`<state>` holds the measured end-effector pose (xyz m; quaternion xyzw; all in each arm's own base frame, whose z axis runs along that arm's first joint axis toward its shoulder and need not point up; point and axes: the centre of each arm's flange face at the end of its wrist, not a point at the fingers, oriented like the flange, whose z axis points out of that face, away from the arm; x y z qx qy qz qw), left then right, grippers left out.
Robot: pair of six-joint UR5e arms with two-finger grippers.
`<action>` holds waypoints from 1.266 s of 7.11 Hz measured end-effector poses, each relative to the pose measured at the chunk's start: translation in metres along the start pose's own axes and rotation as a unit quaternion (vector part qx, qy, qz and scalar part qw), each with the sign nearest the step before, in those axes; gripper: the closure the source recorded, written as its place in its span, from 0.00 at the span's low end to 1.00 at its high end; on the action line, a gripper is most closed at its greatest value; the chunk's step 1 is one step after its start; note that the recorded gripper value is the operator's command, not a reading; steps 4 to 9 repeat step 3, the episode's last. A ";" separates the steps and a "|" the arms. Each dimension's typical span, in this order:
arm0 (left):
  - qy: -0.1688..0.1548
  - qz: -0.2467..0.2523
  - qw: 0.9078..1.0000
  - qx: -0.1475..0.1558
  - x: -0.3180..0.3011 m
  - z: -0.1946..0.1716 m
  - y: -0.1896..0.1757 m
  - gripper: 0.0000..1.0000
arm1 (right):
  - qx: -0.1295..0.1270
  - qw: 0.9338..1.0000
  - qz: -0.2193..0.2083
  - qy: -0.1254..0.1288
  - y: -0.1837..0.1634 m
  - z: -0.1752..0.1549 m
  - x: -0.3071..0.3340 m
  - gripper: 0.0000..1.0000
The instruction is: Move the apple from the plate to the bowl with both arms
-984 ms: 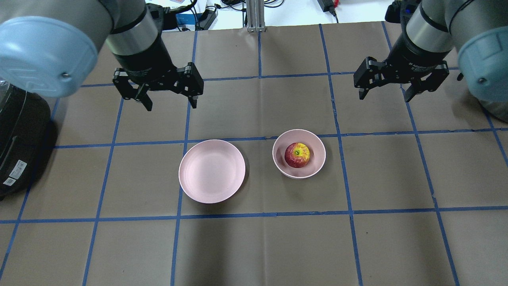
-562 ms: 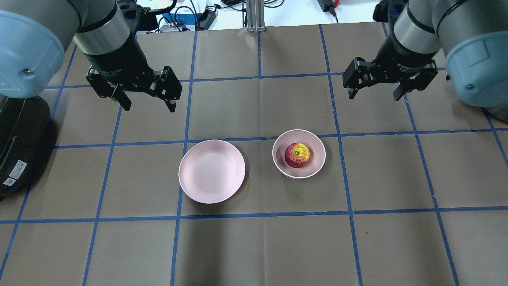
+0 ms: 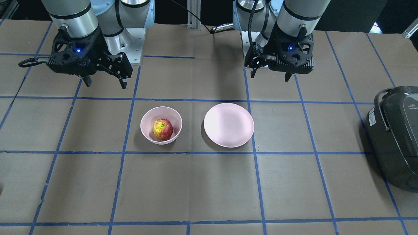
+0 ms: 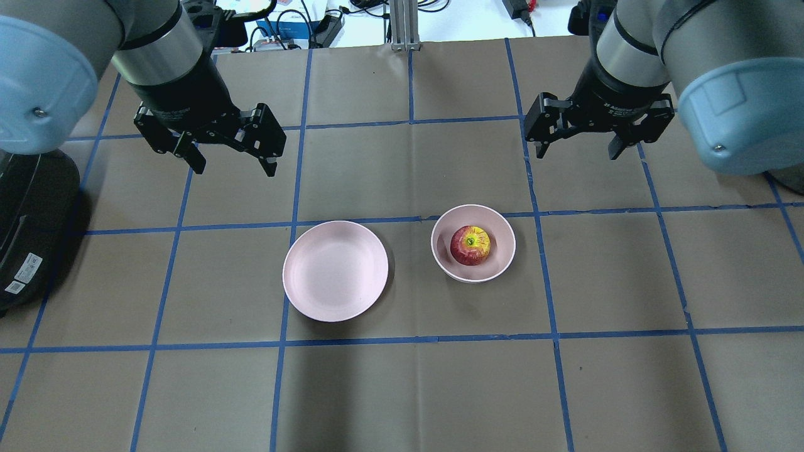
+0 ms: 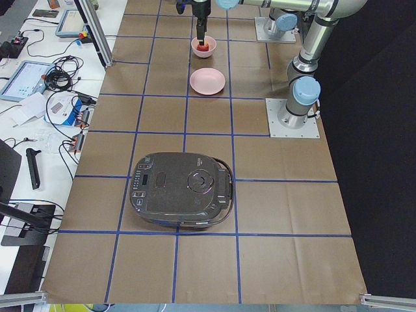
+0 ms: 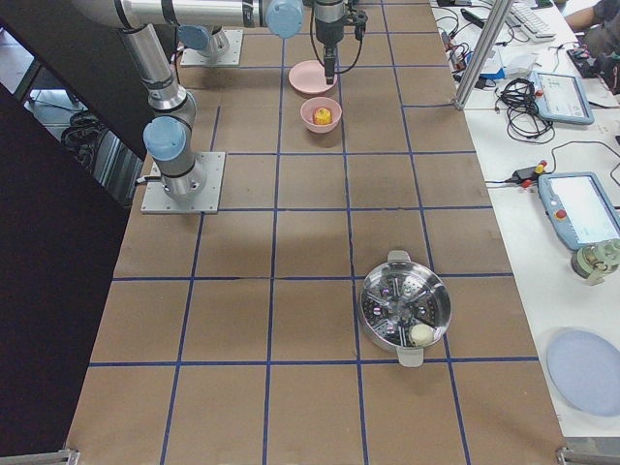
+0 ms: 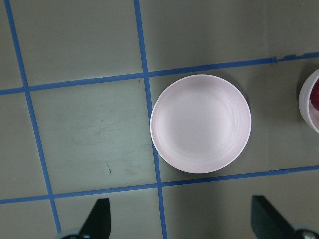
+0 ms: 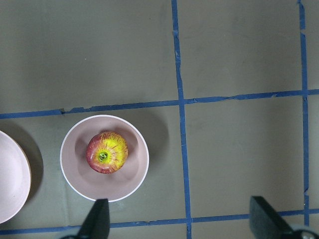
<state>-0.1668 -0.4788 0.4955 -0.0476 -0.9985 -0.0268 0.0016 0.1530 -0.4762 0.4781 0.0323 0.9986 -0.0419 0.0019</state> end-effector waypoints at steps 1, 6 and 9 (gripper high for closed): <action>0.000 0.000 1.000 0.000 0.000 0.000 0.000 0.00 | 0.006 1.000 0.000 0.008 -0.003 -0.009 0.001 0.00; -0.001 0.000 1.000 -0.001 0.000 0.001 0.001 0.00 | 0.008 1.000 0.000 0.020 -0.007 -0.018 0.003 0.00; -0.001 0.000 1.000 -0.001 0.000 0.001 0.001 0.00 | 0.008 1.000 0.000 0.020 -0.007 -0.018 0.003 0.00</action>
